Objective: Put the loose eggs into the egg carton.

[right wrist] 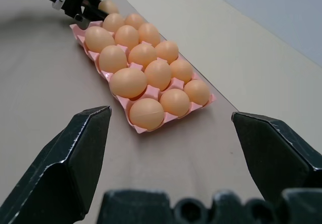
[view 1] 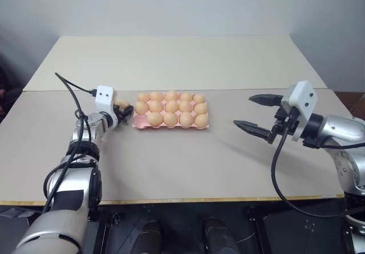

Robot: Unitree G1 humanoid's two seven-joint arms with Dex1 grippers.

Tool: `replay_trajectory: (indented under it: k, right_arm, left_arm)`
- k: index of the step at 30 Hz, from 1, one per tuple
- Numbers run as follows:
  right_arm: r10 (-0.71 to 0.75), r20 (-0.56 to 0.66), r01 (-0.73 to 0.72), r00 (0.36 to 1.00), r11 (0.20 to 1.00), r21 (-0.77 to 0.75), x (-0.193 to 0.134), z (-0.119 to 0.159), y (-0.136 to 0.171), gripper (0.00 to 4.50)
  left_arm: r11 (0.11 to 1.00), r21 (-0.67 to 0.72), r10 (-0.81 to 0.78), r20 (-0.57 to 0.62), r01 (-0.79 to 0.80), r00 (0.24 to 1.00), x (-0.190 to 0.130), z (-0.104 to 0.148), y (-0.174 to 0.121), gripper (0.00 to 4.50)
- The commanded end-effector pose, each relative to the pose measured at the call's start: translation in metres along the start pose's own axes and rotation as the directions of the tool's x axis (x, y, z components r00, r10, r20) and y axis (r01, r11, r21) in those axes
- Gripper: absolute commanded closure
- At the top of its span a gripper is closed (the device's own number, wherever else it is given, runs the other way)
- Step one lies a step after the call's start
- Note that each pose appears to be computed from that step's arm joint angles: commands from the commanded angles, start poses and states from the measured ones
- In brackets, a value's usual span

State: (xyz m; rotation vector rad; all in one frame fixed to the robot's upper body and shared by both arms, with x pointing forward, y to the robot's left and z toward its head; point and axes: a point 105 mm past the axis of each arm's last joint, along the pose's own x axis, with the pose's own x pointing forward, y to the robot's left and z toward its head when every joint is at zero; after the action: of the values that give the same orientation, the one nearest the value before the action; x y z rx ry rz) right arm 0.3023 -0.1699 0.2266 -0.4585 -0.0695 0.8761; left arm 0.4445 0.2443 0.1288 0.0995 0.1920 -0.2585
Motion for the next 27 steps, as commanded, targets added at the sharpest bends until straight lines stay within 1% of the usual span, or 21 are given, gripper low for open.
replay_trajectory:
  k: [1,3,5,8,11,14,19,21,22,23,26,27]
  right_arm:
    - [-0.007,0.04,0.007,0.999,1.0,-0.021,-0.005,0.012,0.001,0.0]
    - [-0.006,0.041,0.007,0.999,1.0,-0.017,-0.005,0.011,0.001,0.0]
    - [-0.005,0.044,0.005,0.999,1.0,-0.015,-0.003,0.01,0.003,0.0]
    - [0.004,0.052,-0.004,0.999,1.0,-0.012,0.0,0.009,0.005,0.0]
    - [0.008,0.058,-0.007,0.998,1.0,-0.012,0.002,0.009,0.006,0.0]
    - [0.004,0.061,-0.003,0.998,1.0,-0.01,0.001,0.01,0.006,0.0]
    - [0.0,0.059,0.001,0.998,1.0,-0.008,-0.001,0.009,0.008,0.0]
    - [-0.005,0.059,0.006,0.998,1.0,-0.005,-0.001,0.009,0.008,0.0]
    - [-0.007,0.059,0.007,0.998,1.0,-0.005,-0.001,0.009,0.008,0.0]
    - [-0.008,0.059,0.008,0.998,1.0,-0.004,-0.001,0.01,0.008,0.0]
    - [-0.01,0.06,0.01,0.998,1.0,-0.002,0.0,0.01,0.01,0.0]
    - [-0.01,0.059,0.01,0.998,1.0,-0.001,0.0,0.009,0.01,0.0]
  left_arm:
    - [0.997,0.073,-0.044,0.159,0.033,0.986,-0.021,0.044,0.011,2.27]
    - [0.988,0.116,-0.128,0.2,0.106,0.971,-0.036,0.059,0.003,2.27]
    - [0.966,0.169,-0.225,0.197,0.193,0.954,-0.05,0.065,-0.013,2.27]
    - [0.925,0.2,-0.356,0.163,0.323,0.92,-0.064,0.06,-0.041,2.27]
    - [0.878,0.219,-0.453,0.089,0.427,0.887,-0.072,0.046,-0.063,2.27]
    - [0.878,0.194,-0.455,0.056,0.437,0.889,-0.069,0.035,-0.067,2.27]
    - [0.882,0.182,-0.446,0.019,0.436,0.895,-0.06,0.029,-0.069,2.27]
    - [0.881,0.185,-0.444,0.01,0.435,0.896,-0.057,0.029,-0.07,1.64]
    - [0.879,0.183,-0.449,0.01,0.44,0.893,-0.057,0.029,-0.07,1.45]
    - [0.876,0.182,-0.455,0.009,0.446,0.891,-0.057,0.03,-0.07,1.07]
    - [0.878,0.191,-0.451,0.02,0.439,0.892,-0.06,0.035,-0.068,0.14]
    - [0.88,0.194,-0.447,0.026,0.434,0.894,-0.061,0.037,-0.066,0.01]
